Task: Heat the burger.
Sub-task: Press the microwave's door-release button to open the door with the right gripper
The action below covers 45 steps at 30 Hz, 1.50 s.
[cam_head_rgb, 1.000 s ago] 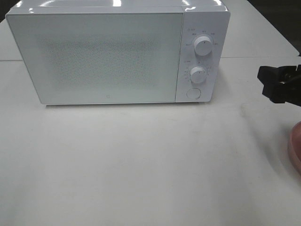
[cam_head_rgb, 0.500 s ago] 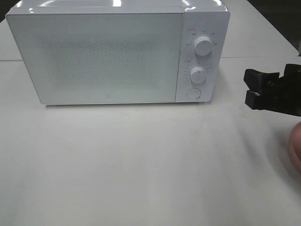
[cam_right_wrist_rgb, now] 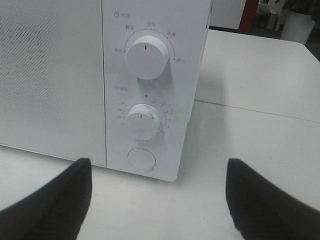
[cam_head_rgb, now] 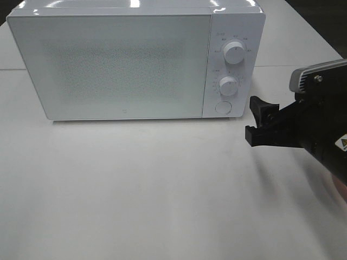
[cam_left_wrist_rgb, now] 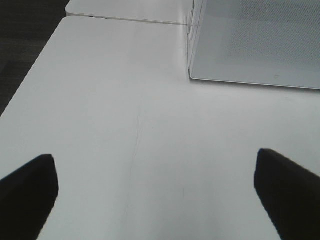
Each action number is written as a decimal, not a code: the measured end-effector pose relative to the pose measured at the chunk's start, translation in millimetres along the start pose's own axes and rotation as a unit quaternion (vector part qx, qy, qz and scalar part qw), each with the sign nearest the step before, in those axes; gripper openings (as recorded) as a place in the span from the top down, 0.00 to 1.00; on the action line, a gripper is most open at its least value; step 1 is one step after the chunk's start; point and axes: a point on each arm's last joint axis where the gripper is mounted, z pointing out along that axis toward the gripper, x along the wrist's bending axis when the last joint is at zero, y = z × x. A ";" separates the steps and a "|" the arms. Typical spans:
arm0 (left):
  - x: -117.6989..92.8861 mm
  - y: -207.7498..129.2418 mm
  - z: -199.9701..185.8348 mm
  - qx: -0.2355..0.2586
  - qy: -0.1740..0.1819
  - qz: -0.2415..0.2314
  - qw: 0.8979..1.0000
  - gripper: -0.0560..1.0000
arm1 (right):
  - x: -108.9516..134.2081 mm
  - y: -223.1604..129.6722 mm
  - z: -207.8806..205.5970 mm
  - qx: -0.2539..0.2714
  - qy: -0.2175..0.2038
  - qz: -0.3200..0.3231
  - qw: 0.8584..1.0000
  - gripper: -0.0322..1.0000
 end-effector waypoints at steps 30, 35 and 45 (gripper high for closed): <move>0.0 0.0 0.0 0.000 0.000 0.000 1.000 0.01 | 42.1 -17.3 44.6 0.039 -0.031 0.020 0.999 0.27; 0.0 0.0 0.0 0.000 0.000 0.000 1.000 0.01 | 42.1 -17.3 44.6 0.038 -0.031 0.033 0.998 0.27; 0.0 0.0 0.0 0.000 0.000 0.000 1.000 0.01 | 42.1 -17.3 44.6 0.031 -0.039 0.237 0.970 0.34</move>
